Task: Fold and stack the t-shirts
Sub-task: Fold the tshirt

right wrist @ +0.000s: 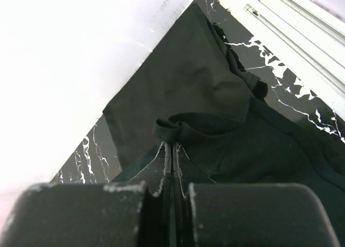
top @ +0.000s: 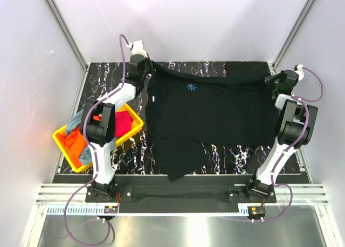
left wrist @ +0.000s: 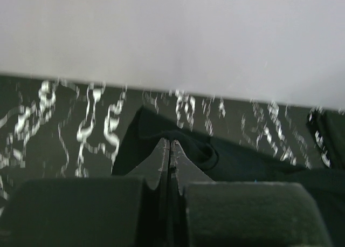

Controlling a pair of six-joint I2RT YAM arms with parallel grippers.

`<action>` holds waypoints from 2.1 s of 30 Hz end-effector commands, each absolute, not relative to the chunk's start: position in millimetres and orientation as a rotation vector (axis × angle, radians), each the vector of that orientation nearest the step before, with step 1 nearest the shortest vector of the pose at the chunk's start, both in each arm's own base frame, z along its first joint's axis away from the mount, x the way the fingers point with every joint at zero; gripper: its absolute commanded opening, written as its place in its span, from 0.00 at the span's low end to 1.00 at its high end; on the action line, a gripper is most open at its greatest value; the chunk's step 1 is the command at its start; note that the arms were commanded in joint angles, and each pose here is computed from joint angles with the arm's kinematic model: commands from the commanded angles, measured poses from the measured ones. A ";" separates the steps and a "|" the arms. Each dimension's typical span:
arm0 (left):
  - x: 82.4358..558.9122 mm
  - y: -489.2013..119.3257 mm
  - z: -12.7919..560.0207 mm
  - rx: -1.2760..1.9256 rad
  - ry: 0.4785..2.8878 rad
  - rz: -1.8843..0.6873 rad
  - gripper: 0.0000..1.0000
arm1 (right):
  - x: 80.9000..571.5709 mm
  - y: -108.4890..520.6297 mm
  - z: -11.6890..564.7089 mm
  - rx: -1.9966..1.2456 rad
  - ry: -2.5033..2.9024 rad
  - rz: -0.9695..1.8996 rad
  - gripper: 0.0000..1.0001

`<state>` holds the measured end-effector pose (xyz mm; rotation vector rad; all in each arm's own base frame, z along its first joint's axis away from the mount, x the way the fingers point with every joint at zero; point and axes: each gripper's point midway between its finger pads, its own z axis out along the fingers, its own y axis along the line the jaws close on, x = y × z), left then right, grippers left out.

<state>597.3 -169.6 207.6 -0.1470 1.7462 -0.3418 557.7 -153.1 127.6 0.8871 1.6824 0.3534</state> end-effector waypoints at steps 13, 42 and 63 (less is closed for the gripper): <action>489.8 -176.6 226.8 -0.261 1.879 -0.418 0.00 | 536.2 -172.6 143.0 0.942 1.705 0.324 0.00; 388.1 -165.9 188.8 -0.274 2.083 -0.201 0.00 | 503.4 -172.9 123.5 1.038 1.801 0.307 0.00; 332.6 -202.0 122.1 -0.196 2.315 -0.275 0.10 | 460.5 -200.4 99.6 1.343 1.906 0.124 0.43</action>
